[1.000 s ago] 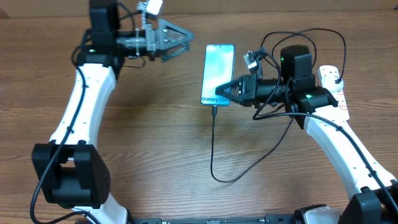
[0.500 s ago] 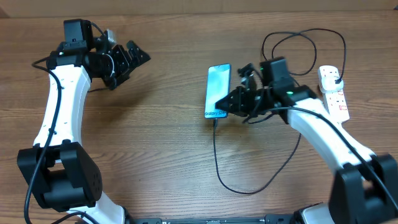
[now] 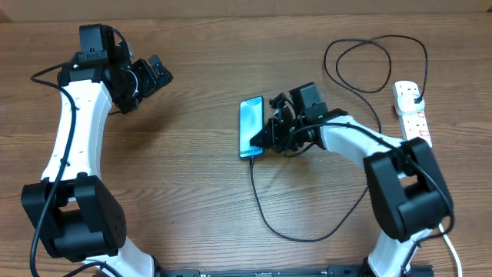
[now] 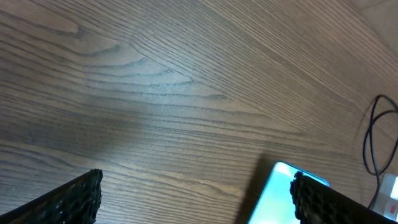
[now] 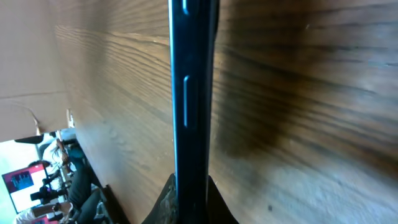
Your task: Plug charger to phone and switch on socket
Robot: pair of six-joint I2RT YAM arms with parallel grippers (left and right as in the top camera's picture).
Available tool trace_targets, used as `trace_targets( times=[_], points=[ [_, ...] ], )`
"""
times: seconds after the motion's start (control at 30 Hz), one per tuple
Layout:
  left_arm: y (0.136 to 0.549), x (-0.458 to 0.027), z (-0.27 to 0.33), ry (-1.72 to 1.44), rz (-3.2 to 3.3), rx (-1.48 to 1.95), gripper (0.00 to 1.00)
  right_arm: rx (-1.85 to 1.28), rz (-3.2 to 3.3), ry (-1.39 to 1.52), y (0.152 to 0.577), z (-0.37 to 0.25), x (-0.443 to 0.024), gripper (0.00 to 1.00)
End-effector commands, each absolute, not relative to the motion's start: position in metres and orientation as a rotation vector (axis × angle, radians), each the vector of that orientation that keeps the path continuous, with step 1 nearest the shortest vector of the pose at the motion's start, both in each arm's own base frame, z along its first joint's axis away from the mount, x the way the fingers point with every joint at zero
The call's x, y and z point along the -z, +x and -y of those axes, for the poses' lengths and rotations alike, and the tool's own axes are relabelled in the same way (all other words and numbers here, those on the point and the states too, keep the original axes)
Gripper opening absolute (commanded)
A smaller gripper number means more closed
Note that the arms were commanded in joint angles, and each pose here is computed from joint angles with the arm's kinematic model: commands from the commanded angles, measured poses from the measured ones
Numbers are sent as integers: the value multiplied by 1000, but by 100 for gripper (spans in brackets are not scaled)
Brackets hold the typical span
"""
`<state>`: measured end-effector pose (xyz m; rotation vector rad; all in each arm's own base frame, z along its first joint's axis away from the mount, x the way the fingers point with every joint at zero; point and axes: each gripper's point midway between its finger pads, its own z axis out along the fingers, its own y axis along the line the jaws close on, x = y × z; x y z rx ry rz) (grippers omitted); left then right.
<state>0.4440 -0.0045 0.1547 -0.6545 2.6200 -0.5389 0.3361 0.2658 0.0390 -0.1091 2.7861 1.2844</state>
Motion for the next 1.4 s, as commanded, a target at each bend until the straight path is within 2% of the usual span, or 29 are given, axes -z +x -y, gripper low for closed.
trace_targets(
  times=[0.0, 0.3, 0.37, 0.5, 0.63, 0.77, 0.87, 0.97, 1.13, 1.37],
  points=[
    [443, -165, 2, -617, -2600, 507, 99, -1315, -2766, -165, 337, -278, -34, 4],
    [443, -165, 2, -617, -2601, 507, 100, -1327, -2773, -217, 332, -293, -17, 5],
    [443, -165, 2, -617, -2600, 507, 100, -1326, -2766, -220, 333, -293, -17, 15],
    [444, -165, 2, -616, -2600, 507, 100, -1322, -2766, -219, 334, -293, -17, 26],
    [443, -165, 2, -617, -2601, 507, 99, -1287, -2769, -208, 336, -291, -14, 28],
    [443, -165, 2, -617, -2601, 507, 99, -1255, -2764, -201, 340, -289, -12, 39],
    [443, -165, 2, -617, -2600, 507, 100, -1153, -2789, -69, 351, -281, -5, 44],
    [443, -165, 2, -617, -2601, 507, 100, -1133, -2786, -55, 354, -279, -4, 47],
    [443, -165, 2, -617, -2600, 507, 99, -1104, -2796, -18, 356, -276, -1, 60],
    [443, -165, 2, -617, -2600, 507, 100, -955, -2869, 97, 362, -261, -1, 60]
  ],
)
